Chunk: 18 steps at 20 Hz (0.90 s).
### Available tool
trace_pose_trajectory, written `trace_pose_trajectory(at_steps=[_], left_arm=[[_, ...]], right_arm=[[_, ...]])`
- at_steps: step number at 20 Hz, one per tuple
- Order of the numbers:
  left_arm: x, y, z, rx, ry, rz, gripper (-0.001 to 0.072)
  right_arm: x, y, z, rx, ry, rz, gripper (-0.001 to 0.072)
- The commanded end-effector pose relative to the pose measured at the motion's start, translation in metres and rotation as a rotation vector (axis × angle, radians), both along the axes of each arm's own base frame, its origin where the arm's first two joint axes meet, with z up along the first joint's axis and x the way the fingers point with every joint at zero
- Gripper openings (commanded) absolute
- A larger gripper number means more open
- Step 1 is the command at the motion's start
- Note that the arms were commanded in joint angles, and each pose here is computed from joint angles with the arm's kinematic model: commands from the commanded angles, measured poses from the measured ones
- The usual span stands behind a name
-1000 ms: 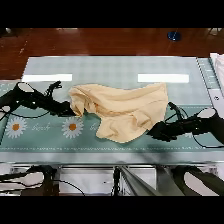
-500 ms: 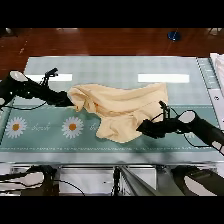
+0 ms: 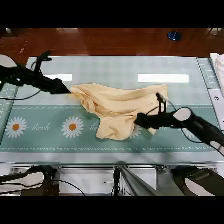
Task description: Fold the shirts.
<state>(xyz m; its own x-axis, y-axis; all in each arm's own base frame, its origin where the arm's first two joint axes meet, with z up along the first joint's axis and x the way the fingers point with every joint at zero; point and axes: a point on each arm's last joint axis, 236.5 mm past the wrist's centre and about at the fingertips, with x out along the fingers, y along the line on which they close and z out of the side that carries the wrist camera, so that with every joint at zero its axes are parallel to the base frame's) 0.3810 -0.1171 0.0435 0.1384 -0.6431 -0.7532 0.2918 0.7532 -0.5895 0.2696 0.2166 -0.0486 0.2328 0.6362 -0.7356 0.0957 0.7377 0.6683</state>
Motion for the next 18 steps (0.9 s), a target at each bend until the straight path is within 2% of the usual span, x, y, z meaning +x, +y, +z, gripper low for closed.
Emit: trace_pose_trajectory(at_steps=[1, 4, 8, 12, 14, 16, 18], left_arm=[[0.031, -0.009, 0.104, -0.108, -0.256, 0.034, 0.0025], [0.038, -0.009, 0.232, -0.197, -0.570, 0.085, 0.0025], [-0.002, 0.000, 0.366, -0.182, -0.928, 0.151, 0.0025], [-0.056, 0.024, 0.465, -0.153, -1.251, 0.323, 0.0024], [-0.085, 0.025, 0.487, -0.122, -1.342, 0.346, 0.0024], [-0.104, 0.031, 0.491, -0.050, -1.373, 0.370, 0.0024], [-0.114, 0.053, 0.485, 0.085, -1.367, 0.447, 0.0023]], right_arm=[[0.042, 0.002, 0.133, 0.086, -0.359, 0.000, 0.0017], [0.068, -0.038, 0.280, 0.133, -0.704, -0.120, 0.0017], [0.061, -0.103, 0.428, 0.087, -1.039, -0.274, 0.0016], [0.048, -0.151, 0.472, -0.028, -1.094, -0.404, 0.0016], [0.038, -0.152, 0.464, -0.071, -1.040, -0.371, 0.0016], [0.027, -0.146, 0.462, -0.137, -1.043, -0.295, 0.0016], [0.019, -0.160, 0.473, -0.286, -1.106, -0.276, 0.0016]])
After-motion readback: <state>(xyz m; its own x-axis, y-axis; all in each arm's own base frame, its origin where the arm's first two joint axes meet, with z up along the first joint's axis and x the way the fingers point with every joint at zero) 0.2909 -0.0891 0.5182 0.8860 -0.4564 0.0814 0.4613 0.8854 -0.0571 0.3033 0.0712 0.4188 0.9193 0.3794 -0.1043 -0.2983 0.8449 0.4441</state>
